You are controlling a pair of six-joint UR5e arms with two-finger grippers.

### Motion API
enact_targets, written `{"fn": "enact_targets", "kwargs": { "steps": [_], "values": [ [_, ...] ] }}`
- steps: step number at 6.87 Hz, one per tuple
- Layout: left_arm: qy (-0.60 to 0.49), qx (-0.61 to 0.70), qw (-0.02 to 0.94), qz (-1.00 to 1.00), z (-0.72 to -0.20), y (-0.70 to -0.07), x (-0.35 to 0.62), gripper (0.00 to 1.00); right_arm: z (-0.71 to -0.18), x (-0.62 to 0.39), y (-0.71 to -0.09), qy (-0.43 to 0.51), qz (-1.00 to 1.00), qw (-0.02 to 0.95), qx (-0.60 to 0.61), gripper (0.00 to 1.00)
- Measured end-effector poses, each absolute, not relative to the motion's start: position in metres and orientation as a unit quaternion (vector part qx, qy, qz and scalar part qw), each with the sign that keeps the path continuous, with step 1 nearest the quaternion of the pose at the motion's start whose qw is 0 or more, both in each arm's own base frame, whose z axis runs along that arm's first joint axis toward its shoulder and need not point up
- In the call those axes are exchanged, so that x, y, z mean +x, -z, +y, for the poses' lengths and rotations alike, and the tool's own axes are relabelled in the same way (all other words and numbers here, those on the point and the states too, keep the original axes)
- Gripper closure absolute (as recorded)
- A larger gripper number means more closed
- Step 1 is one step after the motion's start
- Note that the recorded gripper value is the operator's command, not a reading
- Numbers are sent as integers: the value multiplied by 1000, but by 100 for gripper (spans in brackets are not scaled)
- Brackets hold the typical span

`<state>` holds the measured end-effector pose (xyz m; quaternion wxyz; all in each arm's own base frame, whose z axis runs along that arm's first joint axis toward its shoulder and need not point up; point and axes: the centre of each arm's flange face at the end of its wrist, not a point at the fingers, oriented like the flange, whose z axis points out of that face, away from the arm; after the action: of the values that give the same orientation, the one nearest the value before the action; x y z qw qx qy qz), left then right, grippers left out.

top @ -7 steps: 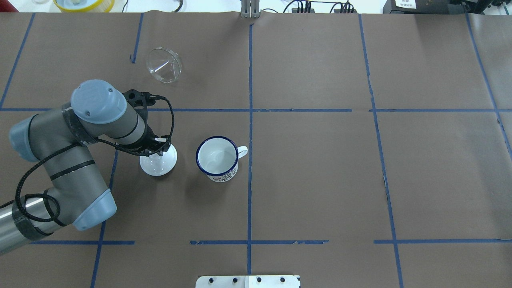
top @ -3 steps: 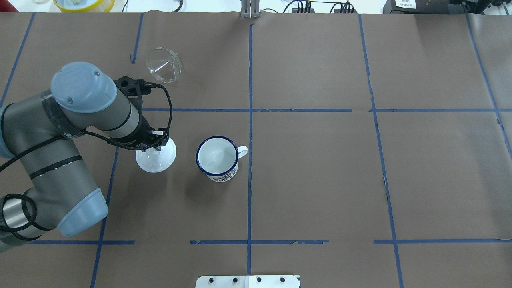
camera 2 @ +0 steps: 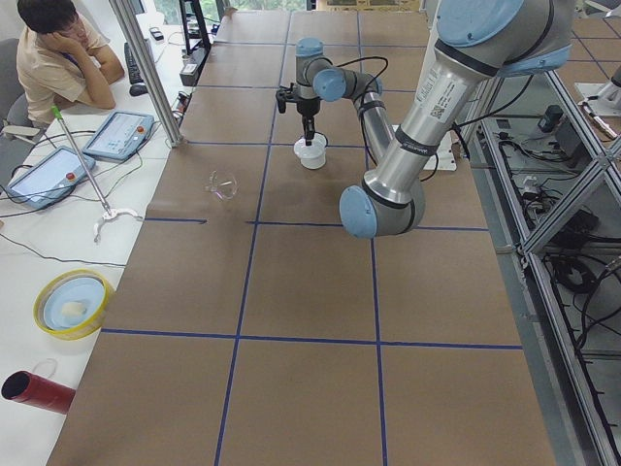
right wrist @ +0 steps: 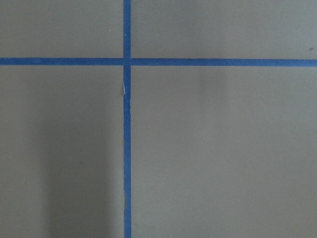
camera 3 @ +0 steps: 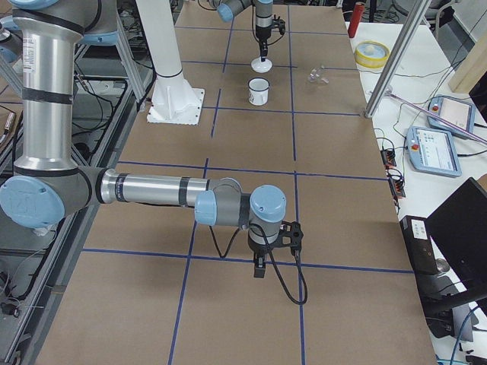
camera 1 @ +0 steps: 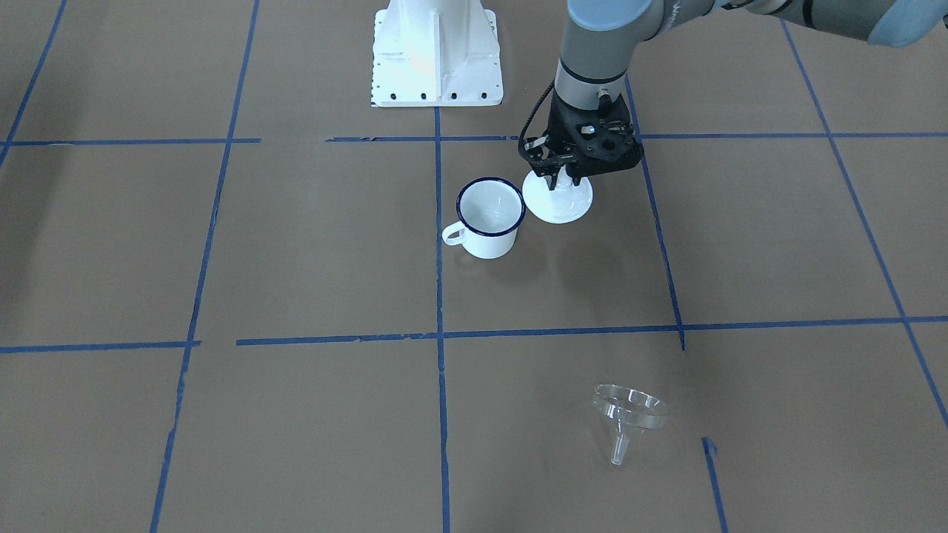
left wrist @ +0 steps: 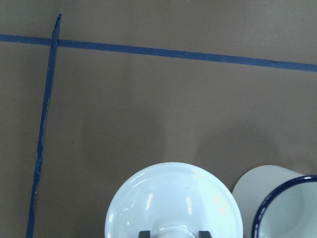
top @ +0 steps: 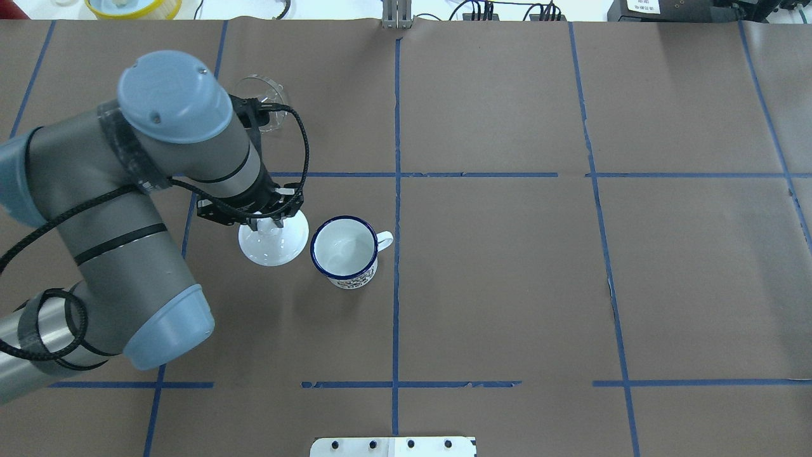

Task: Remove funnel from cup
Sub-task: 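Lift the white lid with the left gripper and carry it over the mug, then lower the lid onto the mug opening and open the left gripper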

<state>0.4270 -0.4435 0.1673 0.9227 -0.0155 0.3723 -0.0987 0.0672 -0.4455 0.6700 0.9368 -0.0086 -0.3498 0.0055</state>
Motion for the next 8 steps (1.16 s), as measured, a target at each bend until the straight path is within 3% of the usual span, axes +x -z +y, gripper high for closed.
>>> {"fn": "enact_targets", "kwargs": {
  "steps": [2, 8],
  "values": [
    [124, -32, 921, 368, -463, -134, 459, 100, -445, 67, -670, -6, -350, 937, -9, 0],
    [122, -57, 924, 358, -446, -134, 498, 100, -445, 67, -670, -6, -350, 937, -9, 0]
  ]
}}
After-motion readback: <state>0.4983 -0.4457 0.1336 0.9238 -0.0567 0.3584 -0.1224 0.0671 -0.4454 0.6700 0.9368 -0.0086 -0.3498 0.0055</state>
